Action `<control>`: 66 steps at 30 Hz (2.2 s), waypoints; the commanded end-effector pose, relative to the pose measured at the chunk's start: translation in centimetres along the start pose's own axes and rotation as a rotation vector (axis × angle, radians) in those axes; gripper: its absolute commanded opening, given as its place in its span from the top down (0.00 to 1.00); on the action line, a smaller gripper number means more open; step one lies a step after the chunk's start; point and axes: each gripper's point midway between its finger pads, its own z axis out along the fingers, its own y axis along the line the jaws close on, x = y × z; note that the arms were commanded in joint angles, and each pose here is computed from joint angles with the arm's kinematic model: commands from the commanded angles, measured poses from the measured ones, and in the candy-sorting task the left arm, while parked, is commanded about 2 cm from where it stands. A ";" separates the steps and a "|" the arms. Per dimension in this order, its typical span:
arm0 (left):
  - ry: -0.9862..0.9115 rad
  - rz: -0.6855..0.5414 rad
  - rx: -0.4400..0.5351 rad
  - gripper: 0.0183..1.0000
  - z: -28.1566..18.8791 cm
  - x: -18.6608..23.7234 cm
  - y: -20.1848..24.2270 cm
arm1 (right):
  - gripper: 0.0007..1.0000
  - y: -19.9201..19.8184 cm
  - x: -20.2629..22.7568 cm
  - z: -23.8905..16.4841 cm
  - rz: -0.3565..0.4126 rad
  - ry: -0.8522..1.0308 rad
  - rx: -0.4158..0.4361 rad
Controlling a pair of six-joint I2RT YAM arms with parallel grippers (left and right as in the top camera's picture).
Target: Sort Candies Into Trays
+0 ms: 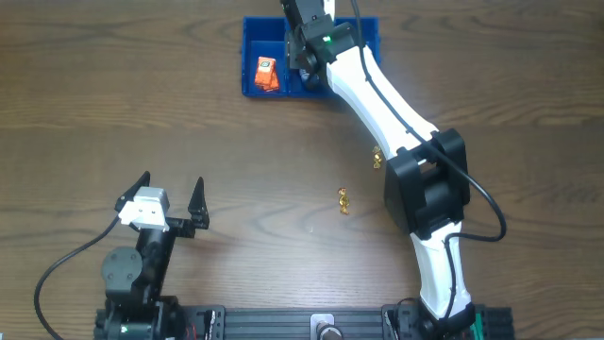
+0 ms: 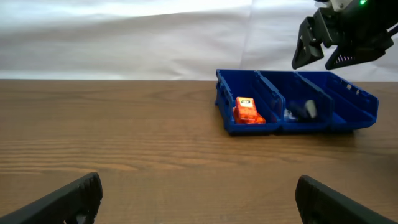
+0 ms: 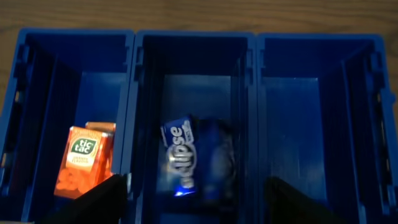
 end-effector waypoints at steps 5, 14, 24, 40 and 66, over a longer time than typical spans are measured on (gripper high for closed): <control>0.046 0.008 0.012 0.00 0.1 1.6 -0.1 | 0.26 -0.2 0.2 -5.9 -0.040 0.035 -0.010; 0.046 0.008 0.012 0.00 0.1 1.6 -0.1 | 0.27 -5.0 5.7 -15.1 -0.049 0.153 0.042; 0.046 0.008 0.012 0.00 0.1 1.6 -0.1 | 0.30 -6.8 23.3 -12.3 0.022 0.477 0.003; 0.046 0.008 0.012 0.00 0.1 1.6 -0.1 | 0.32 -6.8 30.2 -9.0 -0.015 0.585 0.004; 0.046 0.008 0.012 0.00 0.1 1.6 -0.1 | 0.46 -6.5 30.8 -6.0 -0.003 0.588 0.015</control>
